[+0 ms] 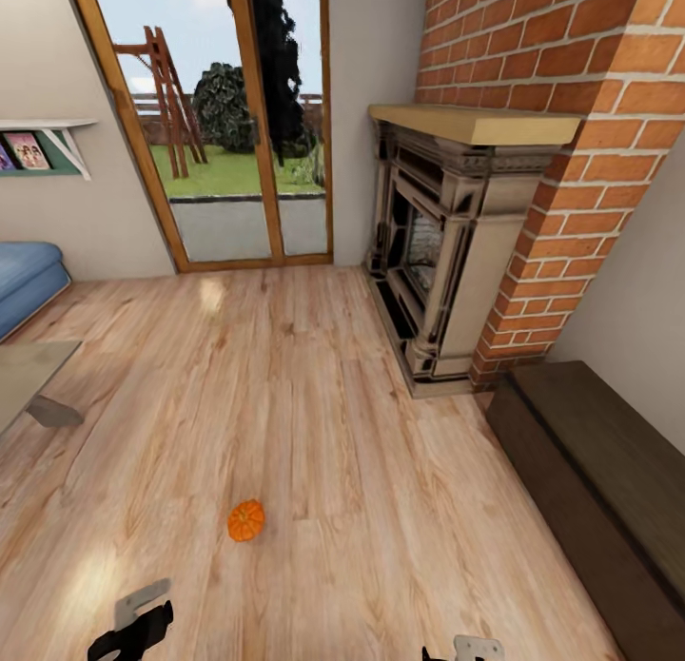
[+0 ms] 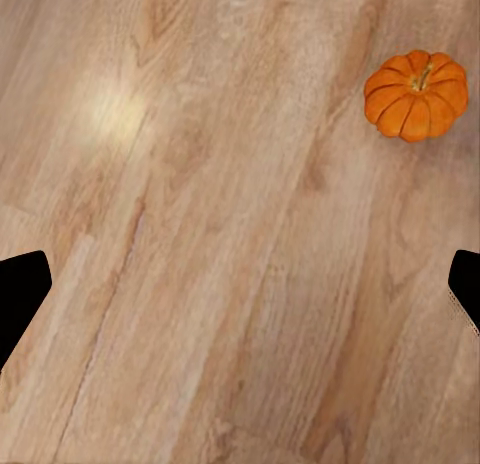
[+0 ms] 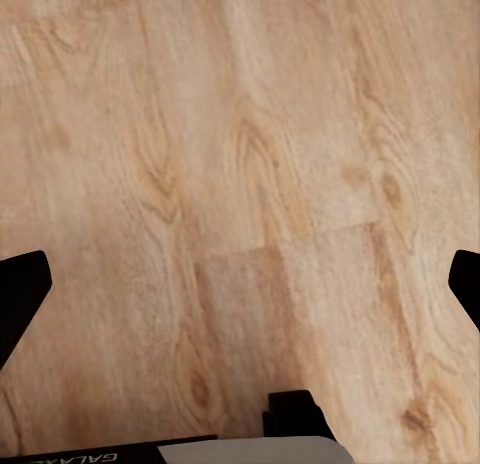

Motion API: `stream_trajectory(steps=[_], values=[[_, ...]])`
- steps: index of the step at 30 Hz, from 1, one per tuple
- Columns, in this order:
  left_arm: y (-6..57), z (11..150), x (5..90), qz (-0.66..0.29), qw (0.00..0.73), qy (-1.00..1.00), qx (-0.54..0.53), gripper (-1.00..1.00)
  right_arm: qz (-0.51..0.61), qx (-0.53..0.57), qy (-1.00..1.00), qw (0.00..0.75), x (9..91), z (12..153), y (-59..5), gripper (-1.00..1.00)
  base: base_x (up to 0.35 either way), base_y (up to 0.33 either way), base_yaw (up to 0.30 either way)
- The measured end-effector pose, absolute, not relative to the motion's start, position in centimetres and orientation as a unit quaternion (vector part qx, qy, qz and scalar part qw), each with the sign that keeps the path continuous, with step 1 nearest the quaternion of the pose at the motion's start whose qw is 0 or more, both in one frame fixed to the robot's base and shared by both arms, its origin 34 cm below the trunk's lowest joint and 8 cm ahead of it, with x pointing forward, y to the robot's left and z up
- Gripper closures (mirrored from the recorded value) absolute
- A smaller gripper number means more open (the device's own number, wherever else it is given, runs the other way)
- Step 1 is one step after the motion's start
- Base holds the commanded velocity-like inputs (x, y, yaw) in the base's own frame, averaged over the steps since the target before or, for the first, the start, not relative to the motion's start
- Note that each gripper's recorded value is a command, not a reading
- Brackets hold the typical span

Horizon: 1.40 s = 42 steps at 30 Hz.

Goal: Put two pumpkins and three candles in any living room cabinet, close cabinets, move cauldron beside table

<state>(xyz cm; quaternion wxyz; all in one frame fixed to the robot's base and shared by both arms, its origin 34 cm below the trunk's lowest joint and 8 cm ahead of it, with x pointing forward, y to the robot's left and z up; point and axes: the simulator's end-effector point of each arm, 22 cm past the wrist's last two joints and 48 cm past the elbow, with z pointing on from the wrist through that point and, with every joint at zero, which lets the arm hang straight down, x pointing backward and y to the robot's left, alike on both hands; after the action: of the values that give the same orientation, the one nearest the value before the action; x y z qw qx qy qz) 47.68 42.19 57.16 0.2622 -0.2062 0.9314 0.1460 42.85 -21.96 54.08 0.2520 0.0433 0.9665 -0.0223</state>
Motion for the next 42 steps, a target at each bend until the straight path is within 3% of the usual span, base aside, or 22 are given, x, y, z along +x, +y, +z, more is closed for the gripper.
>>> stream_trajectory(steps=[28,42], values=[[42.16,57.16,47.71,0.146,0.262,0.931,-0.206,-1.00,-0.023,0.045,0.966,0.252,42.87,54.08,-22.06,-1.00,0.274,0.168,0.000],[42.08,57.11,47.76,0.144,0.262,0.932,-0.205,-1.00,-0.023,0.045,0.966,0.252,42.86,54.05,-22.09,-1.00,0.034,0.013,-0.174]])
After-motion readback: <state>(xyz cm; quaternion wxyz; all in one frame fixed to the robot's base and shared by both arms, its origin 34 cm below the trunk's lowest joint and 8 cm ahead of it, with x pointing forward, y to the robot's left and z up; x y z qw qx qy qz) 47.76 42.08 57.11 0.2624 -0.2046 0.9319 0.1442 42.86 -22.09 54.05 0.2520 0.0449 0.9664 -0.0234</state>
